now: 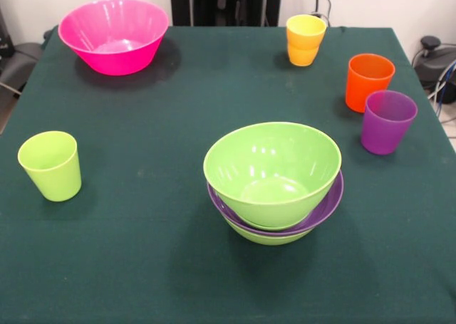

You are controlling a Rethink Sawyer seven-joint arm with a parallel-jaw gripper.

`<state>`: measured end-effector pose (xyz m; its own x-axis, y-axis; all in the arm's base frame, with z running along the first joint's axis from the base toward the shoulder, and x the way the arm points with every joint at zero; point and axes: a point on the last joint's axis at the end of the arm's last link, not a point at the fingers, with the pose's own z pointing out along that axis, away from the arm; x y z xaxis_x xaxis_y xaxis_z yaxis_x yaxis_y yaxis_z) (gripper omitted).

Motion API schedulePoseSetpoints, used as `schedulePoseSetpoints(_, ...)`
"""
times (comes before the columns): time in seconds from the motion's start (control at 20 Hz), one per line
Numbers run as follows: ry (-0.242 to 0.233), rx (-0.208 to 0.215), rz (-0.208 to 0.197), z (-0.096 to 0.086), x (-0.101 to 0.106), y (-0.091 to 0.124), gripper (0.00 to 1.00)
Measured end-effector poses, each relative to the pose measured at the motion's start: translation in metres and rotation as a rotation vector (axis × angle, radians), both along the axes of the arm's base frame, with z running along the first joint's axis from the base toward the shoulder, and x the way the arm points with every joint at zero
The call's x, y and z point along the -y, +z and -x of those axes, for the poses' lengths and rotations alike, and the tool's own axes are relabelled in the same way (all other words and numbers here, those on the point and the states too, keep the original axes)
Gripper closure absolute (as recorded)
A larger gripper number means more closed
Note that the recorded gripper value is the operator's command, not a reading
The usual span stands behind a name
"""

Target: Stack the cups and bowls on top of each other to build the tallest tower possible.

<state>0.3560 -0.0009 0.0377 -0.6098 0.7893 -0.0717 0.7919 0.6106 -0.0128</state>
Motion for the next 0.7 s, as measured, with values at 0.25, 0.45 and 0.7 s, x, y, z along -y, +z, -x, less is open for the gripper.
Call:
schedulePoseSetpoints(0.25,-0.025,-0.015,-0.014,0.002,0.010,-0.004,0.00)
schedulePoseSetpoints(0.45,-0.029,-0.026,-0.019,-0.002,0.013,0.000,0.00)
schedulePoseSetpoints(0.7,-0.017,-0.050,-0.027,-0.015,0.015,0.004,0.00)
